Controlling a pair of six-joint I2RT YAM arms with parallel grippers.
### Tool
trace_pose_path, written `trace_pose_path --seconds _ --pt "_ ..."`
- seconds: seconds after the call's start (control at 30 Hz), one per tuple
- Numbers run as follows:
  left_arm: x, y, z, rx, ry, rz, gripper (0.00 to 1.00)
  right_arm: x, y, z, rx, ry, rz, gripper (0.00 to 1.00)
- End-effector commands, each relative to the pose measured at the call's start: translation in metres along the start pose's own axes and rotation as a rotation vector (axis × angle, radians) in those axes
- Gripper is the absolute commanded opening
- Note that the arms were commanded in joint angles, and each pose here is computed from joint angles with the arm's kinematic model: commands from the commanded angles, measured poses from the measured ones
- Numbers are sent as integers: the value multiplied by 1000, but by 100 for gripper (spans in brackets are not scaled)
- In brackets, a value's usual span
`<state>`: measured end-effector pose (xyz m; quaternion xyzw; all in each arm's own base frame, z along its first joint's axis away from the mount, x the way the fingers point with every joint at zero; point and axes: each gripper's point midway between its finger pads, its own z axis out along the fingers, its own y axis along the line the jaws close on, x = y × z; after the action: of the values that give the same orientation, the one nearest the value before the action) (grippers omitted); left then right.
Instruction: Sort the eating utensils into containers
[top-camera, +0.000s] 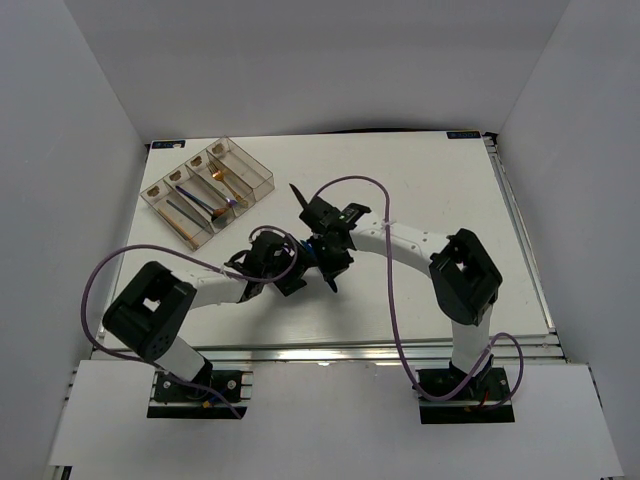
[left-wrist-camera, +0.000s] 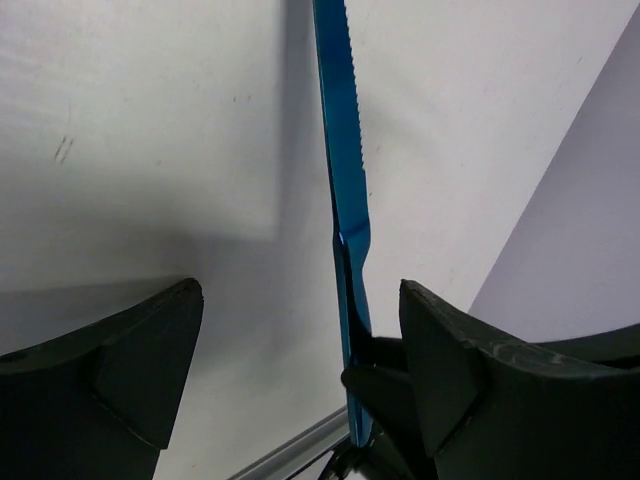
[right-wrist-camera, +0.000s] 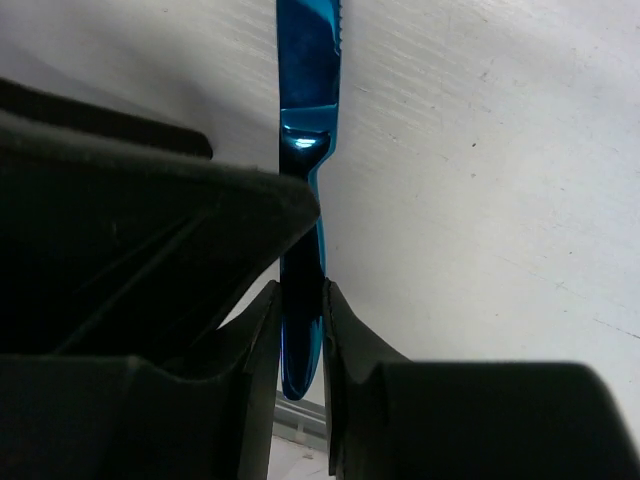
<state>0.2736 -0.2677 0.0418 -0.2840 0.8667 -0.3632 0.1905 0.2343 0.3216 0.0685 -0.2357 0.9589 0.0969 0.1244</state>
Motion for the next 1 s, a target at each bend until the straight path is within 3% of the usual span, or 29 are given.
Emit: trace_pose_path --seconds 0.0,0.07,0.3,0.47,0.57,0.63,0.67,0.7,0.77,0.97 --pt "-9 -31 7 95 -46 -35 88 -13 25 -17 -100 -75 -2 0" --pt "-13 -33 11 100 -66 -59 87 -9 31 -18 -134 -64 2 0" --pt "-15 -48 18 183 -68 -101 62 1 41 -18 -188 -55 -5 0" --pt "-9 -45 17 205 -46 -130 13 2 40 -15 -182 -53 -3 0" --pt "-9 -45 11 203 -50 -118 0 0 39 -14 -175 -65 2 0" --pt "-11 -45 4 175 -62 -87 0 -5 37 -19 -161 -83 13 0" --pt "-13 -45 3 137 -64 -73 0 -8 34 -21 -143 -97 21 27" --pt "-17 -52 -4 140 -77 -54 0 -11 33 -25 -139 -107 35 44" --pt "-31 -57 -12 80 -106 -1 0 -22 22 -41 -97 -147 60 89" --pt "-123 -76 -53 -54 -237 113 0 -52 -33 -127 -55 -316 203 89"
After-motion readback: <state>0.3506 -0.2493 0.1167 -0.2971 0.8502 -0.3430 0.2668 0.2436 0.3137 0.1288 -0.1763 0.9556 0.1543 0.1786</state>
